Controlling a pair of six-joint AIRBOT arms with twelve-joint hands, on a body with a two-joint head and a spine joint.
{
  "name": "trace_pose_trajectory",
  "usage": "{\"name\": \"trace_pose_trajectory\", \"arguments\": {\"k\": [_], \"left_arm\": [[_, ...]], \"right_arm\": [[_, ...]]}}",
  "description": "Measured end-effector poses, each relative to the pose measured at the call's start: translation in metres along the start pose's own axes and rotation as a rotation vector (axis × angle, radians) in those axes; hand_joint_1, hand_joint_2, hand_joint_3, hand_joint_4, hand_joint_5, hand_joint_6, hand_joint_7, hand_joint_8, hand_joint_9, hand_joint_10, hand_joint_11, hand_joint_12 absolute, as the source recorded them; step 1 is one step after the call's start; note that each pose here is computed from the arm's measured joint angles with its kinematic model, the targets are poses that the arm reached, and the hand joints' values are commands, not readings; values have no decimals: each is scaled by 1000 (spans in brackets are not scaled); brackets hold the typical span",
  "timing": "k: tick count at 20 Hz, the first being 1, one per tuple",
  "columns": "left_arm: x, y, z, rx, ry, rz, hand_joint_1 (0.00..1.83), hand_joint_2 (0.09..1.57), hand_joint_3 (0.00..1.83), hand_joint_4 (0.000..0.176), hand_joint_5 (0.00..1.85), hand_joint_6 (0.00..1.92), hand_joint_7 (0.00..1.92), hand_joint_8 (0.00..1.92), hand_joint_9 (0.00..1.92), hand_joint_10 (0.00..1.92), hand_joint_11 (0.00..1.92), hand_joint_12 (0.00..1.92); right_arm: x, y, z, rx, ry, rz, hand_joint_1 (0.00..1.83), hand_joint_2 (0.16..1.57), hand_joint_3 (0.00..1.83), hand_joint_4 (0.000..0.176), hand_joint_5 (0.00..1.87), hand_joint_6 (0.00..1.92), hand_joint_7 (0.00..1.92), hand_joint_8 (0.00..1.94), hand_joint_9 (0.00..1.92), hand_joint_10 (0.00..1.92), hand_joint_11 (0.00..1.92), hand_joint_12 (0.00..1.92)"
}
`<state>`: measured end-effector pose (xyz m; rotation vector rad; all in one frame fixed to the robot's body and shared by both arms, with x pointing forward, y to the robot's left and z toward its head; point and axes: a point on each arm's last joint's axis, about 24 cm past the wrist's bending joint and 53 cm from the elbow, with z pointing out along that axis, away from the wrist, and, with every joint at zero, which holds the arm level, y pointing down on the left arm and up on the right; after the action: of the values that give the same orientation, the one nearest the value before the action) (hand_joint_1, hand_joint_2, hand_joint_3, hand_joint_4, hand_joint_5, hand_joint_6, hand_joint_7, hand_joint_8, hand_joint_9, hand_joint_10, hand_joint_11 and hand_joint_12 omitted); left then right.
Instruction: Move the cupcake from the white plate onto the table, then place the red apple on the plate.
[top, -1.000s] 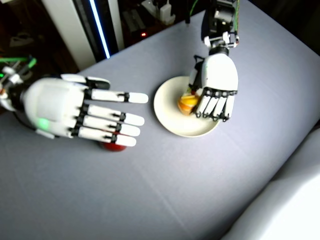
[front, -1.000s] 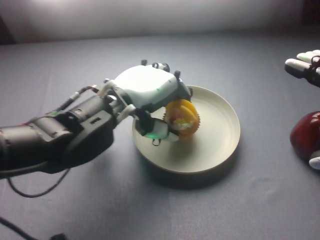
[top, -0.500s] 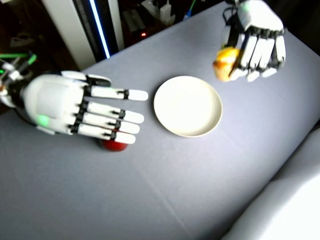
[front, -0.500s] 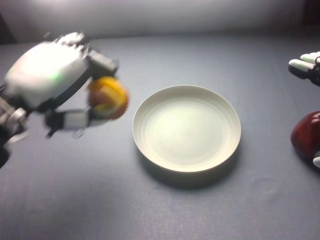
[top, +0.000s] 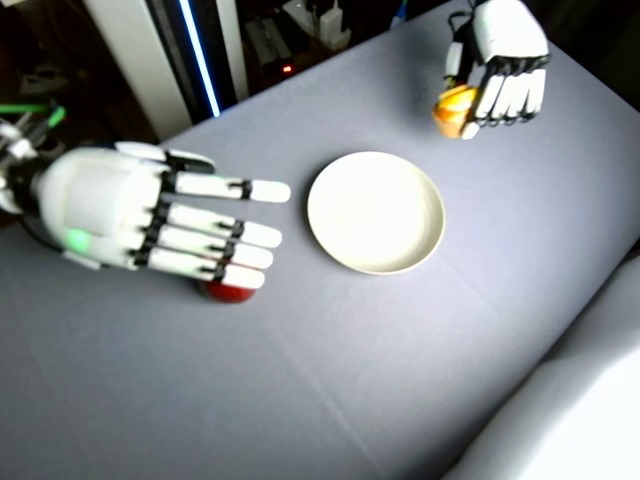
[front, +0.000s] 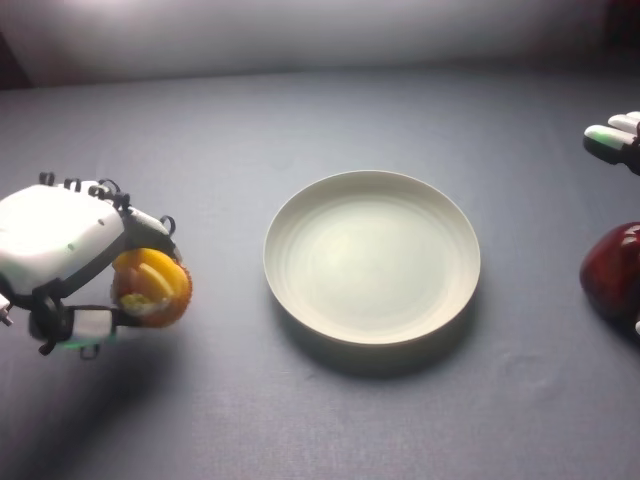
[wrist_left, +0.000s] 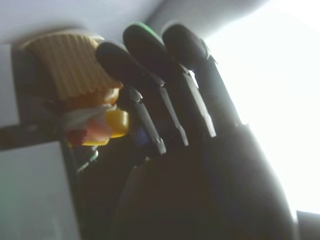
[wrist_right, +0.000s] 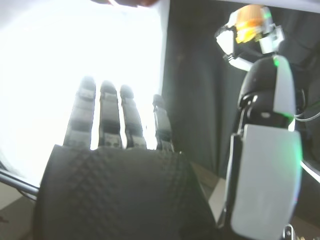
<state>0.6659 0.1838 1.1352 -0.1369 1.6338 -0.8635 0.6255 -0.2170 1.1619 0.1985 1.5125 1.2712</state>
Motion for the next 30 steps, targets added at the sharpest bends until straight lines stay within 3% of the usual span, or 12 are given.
{"name": "trace_pose_trajectory", "arguments": {"k": [1, 2, 4, 10, 14, 16, 21, 25, 26, 27, 28, 30], "left_arm": [[2, 5, -2, -18, 3, 2, 1045, 921, 0, 30, 376, 2, 474, 3, 540, 8, 292, 540], [3, 10, -3, -34, 5, -5, 973, 916, 0, 107, 262, 0, 423, 0, 475, 1, 239, 590], [5, 13, -4, -45, 10, -6, 896, 886, 0, 169, 82, 0, 326, 0, 435, 1, 153, 821], [5, 4, -10, -31, 3, 22, 820, 853, 0, 176, 0, 0, 131, 1, 399, 4, 5, 1322], [-4, -5, -12, -5, -30, 27, 872, 856, 0, 176, 0, 0, 163, 8, 376, 7, 0, 1225], [-2, -15, -14, 22, -35, 24, 906, 873, 2, 176, 0, 0, 126, 4, 279, 9, 0, 1010], [-15, -38, -25, 90, -86, 29, 890, 886, 3, 176, 0, 0, 109, 14, 211, 0, 0, 839], [-24, -52, -35, 138, -125, 26, 867, 869, 0, 176, 3, 0, 140, 3, 248, 3, 0, 942], [-25, -52, -35, 138, -127, 24, 879, 884, 3, 176, 2, 0, 123, 2, 251, 3, 0, 966], [-24, -53, -35, 139, -126, 23, 874, 887, 2, 176, 8, 1, 118, 1, 257, 3, 0, 1018], [-24, -53, -35, 139, -126, 22, 874, 890, 1, 176, 11, 1, 116, 0, 263, 3, 0, 1067], [-24, -53, -35, 140, -125, 13, 898, 892, 0, 176, 10, 3, 130, 4, 278, 7, 0, 1112]], "right_arm": [[0, 0, 0, -2, 0, 0, 851, 879, 6, 176, 0, 0, 0, 0, 0, 0, 0, 0], [0, 0, 0, -2, 2, -1, 851, 882, 7, 176, 0, 0, 0, 0, 0, 0, 0, 0], [1, -1, 0, 5, 6, -2, 841, 874, 2, 176, 0, 0, 0, 0, 0, 0, 0, 0], [-12, -24, -5, 102, 62, -71, 877, 845, 0, 176, 0, 0, 0, 0, 0, 0, 0, 0], [-4, -38, -4, 158, 132, -111, 810, 805, 0, 176, 0, 0, 0, 0, 0, 0, 13, 6], [-6, -44, -3, 180, 141, -128, 822, 772, 36, 176, 0, 0, 0, 0, 132, 0, 6, 801], [1, -57, 3, 213, 168, -137, 961, 788, 0, 176, 65, 4, 147, 4, 421, 18, 297, 975], [19, -56, 28, 189, 213, -164, 1164, 917, 1, 0, 622, 8, 620, 14, 894, 96, 714, 893], [19, -56, 28, 190, 215, -166, 1264, 942, 1, 0, 853, 27, 862, 45, 1061, 162, 810, 1051], [18, -57, 30, 192, 215, -171, 1257, 1019, 3, 7, 1095, 553, 1091, 566, 1139, 182, 804, 1116], [16, -56, 33, 192, 215, -178, 1360, 1095, 0, 0, 1070, 756, 1026, 815, 966, 1022, 787, 1291], [12, -56, 37, 194, 213, -190, 1386, 1156, 3, 0, 951, 959, 766, 1244, 857, 1354, 843, 1435]]}}
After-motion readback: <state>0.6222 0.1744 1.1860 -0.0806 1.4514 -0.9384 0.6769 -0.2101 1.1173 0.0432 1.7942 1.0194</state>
